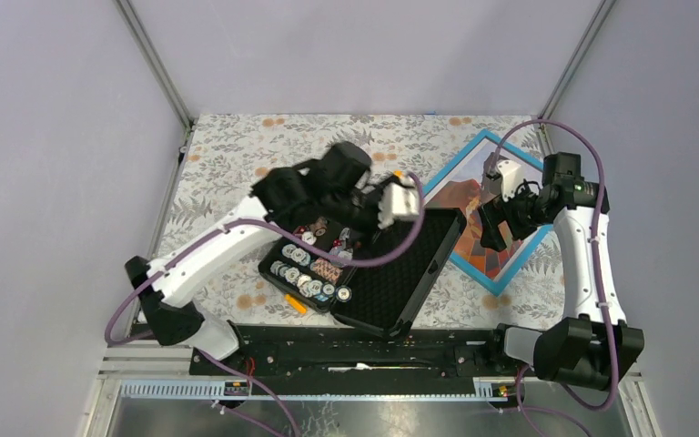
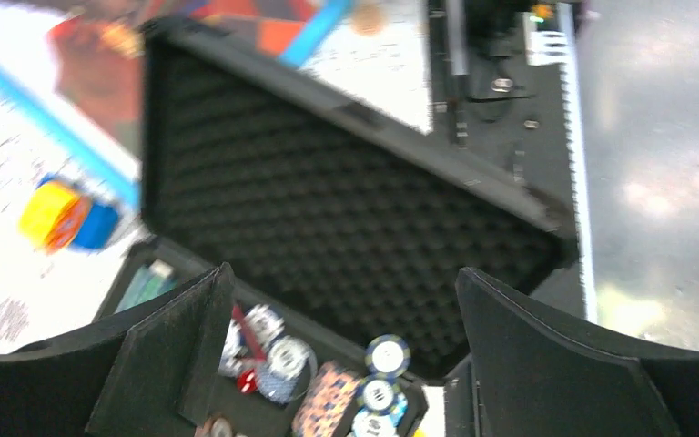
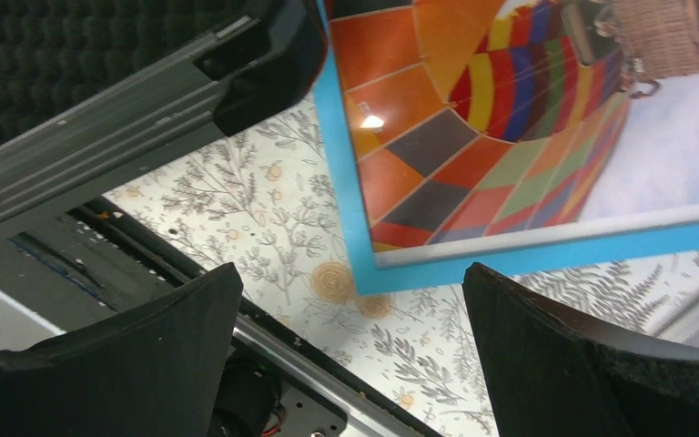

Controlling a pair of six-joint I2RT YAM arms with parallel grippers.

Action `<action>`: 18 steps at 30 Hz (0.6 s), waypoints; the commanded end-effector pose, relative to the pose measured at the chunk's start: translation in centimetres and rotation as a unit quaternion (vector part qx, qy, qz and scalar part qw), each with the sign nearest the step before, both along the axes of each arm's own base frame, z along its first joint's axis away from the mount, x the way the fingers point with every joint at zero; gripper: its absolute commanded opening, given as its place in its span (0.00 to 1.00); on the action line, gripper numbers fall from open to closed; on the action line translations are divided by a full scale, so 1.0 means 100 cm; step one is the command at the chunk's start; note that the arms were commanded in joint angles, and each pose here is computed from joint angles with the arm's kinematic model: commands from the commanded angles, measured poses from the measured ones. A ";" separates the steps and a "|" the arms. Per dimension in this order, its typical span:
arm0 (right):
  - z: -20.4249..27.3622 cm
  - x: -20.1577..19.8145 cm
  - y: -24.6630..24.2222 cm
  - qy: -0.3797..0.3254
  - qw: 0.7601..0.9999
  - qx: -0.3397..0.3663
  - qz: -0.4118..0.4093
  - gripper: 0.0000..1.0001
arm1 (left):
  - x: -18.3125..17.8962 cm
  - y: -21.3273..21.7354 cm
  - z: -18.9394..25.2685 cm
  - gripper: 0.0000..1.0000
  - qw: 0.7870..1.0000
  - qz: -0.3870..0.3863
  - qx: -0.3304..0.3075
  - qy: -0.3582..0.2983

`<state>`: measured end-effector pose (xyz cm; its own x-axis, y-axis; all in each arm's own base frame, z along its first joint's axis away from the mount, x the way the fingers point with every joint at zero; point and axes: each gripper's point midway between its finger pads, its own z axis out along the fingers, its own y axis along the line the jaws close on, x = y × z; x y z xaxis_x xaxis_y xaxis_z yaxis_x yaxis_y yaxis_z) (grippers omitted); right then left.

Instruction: Take the photo out of the frame

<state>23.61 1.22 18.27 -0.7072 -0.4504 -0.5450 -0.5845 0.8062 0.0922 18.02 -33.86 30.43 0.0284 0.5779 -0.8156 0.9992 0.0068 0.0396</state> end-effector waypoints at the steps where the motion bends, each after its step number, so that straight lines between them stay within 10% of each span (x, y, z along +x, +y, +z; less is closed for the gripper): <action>1: -0.008 -0.009 0.025 0.042 0.998 0.053 0.012 1.00 | -0.072 -0.030 -0.003 0.99 0.992 -0.121 0.035 -0.003; 18: -0.042 -0.002 0.052 0.075 0.995 0.062 0.032 1.00 | -0.168 -0.083 -0.113 0.99 0.932 -0.278 0.202 -0.119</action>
<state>22.86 5.60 14.65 -0.7584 -0.4329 -0.4873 -0.6031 0.7496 0.2727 -0.09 -41.29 19.64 0.5382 0.6686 -0.5132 0.8093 -0.5799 0.0934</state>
